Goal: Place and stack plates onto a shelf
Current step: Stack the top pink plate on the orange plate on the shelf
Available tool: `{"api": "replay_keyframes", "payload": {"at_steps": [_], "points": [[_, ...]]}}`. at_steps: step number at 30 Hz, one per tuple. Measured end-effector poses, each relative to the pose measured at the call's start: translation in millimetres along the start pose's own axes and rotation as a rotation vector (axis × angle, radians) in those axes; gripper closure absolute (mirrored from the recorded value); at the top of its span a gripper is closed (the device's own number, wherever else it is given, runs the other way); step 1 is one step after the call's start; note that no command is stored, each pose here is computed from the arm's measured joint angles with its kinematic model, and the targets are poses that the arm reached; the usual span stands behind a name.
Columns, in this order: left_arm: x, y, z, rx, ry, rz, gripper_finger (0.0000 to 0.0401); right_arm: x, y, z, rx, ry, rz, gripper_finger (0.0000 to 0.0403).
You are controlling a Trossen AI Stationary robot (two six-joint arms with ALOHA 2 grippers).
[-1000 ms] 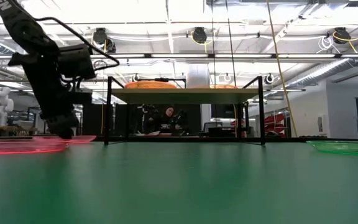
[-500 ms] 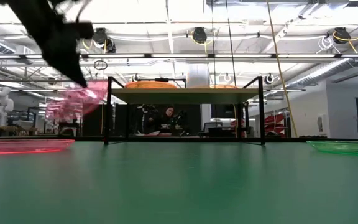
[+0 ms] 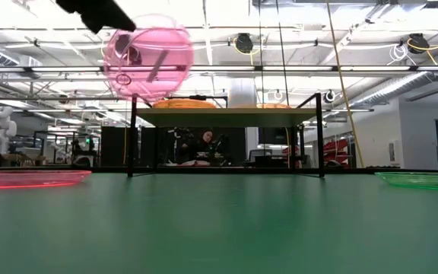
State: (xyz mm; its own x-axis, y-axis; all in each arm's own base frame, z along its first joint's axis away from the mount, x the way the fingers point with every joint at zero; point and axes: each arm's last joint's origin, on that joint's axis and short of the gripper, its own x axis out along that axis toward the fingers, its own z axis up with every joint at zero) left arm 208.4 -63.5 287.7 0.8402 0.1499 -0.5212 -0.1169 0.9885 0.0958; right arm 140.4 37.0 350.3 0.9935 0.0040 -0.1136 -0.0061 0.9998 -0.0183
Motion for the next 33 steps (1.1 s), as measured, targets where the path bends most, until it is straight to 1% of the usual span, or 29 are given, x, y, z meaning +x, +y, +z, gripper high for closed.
{"api": "replay_keyframes", "payload": {"at_steps": [5,8,11,13,17,21,23,25,27,33], "points": [[3.9,-6.5,12.8,0.110,-0.034,-0.008,0.0400,-1.7,-0.6,0.6,0.024,-0.006,0.000,0.0294],[10.0,-6.6,23.3,0.178,-0.073,0.012,0.0400,-1.7,-0.6,0.4,0.018,-0.004,0.000,0.0294],[17.4,-4.7,32.2,0.279,-0.100,0.039,0.0400,-2.3,-0.8,0.1,0.016,-0.001,0.000,0.0294],[22.9,-0.9,38.7,0.336,-0.112,0.066,0.0398,-5.1,-1.7,1.1,0.019,-0.011,0.000,0.0294],[38.2,12.5,49.6,0.456,-0.090,0.137,0.0394,-18.2,-5.8,5.6,0.035,-0.062,0.003,0.0294],[59.4,27.0,59.0,0.616,-0.057,0.195,0.0392,-32.2,-10.3,9.7,0.053,-0.116,0.001,0.0294],[72.2,35.0,60.4,0.675,-0.022,0.221,0.0392,-36.4,-11.6,10.8,0.065,-0.132,0.002,0.0294],[84.8,44.0,64.9,0.709,-0.003,0.234,0.0391,-38.8,-12.2,10.3,0.065,-0.130,0.009,0.0294],[95.9,53.0,67.6,0.724,0.019,0.234,0.0391,-41.4,-12.6,7.7,0.040,-0.110,0.026,0.0294],[128.4,76.6,70.3,0.716,0.087,0.277,0.0390,-56.7,-17.6,0.8,0.014,-0.150,0.026,0.0294]]}}
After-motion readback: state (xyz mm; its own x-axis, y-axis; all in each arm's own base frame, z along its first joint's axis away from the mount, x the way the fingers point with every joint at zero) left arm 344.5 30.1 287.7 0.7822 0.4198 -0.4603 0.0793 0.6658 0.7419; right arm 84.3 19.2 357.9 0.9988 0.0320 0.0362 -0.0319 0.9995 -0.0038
